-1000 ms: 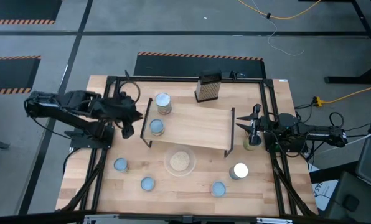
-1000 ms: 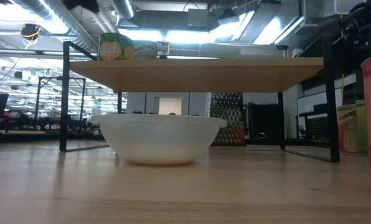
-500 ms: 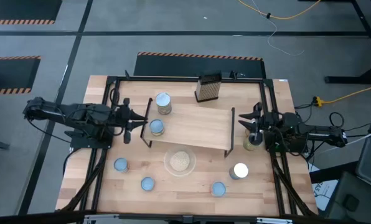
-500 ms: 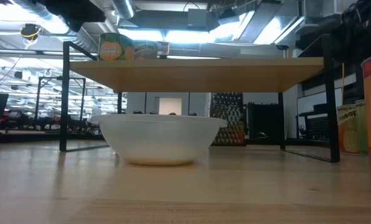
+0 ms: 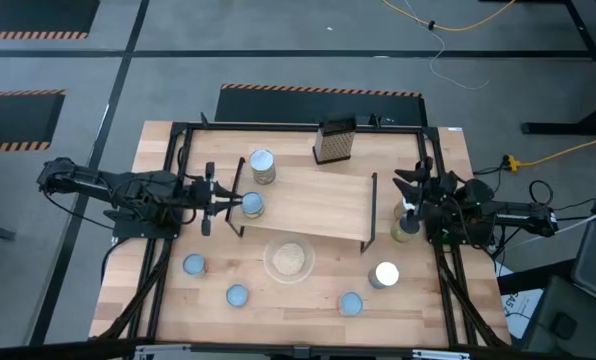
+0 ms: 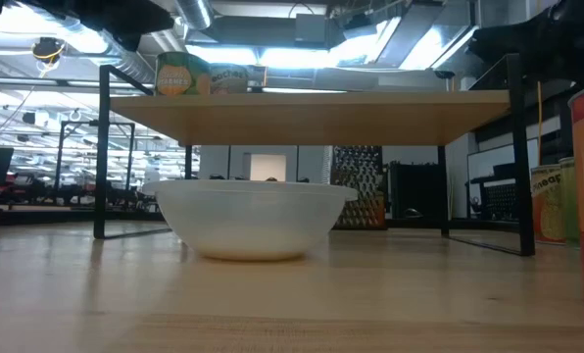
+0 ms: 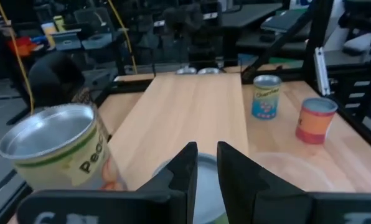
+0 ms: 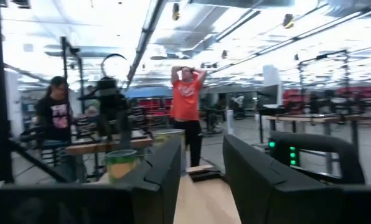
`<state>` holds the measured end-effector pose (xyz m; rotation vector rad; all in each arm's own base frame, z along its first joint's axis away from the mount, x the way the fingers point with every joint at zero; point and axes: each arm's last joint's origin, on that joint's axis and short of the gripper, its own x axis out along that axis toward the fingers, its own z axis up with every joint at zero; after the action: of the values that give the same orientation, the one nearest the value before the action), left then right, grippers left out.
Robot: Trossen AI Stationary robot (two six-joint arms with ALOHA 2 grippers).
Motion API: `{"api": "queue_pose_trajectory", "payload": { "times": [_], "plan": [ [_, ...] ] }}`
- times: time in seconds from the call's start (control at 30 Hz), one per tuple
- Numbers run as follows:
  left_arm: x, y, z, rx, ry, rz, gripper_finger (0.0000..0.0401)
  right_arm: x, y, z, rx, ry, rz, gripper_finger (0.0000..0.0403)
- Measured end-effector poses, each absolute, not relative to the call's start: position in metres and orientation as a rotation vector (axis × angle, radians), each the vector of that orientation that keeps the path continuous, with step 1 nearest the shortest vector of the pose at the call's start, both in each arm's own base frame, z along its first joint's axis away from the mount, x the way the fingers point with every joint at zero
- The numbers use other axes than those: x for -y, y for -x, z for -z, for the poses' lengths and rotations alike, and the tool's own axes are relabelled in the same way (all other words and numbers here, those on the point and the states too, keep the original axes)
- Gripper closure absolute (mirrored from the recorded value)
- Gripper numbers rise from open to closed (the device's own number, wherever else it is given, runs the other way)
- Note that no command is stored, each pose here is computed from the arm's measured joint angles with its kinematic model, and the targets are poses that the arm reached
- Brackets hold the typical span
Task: Pick and place cans onto a shelf
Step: Put the large canned pineapples on the shelf
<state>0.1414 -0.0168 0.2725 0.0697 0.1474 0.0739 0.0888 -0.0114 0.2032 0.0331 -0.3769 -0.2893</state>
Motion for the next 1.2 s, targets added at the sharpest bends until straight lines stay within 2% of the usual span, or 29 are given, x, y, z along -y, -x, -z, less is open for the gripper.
{"api": "queue_pose_trajectory", "payload": {
  "times": [0.3,0.57,0.73,1.0,1.2],
  "plan": [
    [0.017,-0.142,-0.273,-0.138,-0.068,-0.072,0.0346,0.012,-0.085,-0.216,0.415,-0.093,0.306,0.0272],
    [0.017,-0.142,-0.273,-0.139,-0.068,-0.072,0.0346,0.013,-0.073,-0.246,0.391,-0.126,0.349,0.0196],
    [0.017,-0.142,-0.273,-0.138,-0.067,-0.072,0.0346,0.012,-0.062,-0.267,0.378,-0.122,0.348,0.0177],
    [0.017,-0.142,-0.273,-0.139,-0.067,-0.072,0.0346,0.011,-0.044,-0.296,0.148,-0.164,0.352,0.0184],
    [0.017,-0.142,-0.273,-0.139,-0.067,-0.072,0.0346,0.010,-0.047,-0.311,-0.092,-0.220,0.334,0.0185]
  ]
}}
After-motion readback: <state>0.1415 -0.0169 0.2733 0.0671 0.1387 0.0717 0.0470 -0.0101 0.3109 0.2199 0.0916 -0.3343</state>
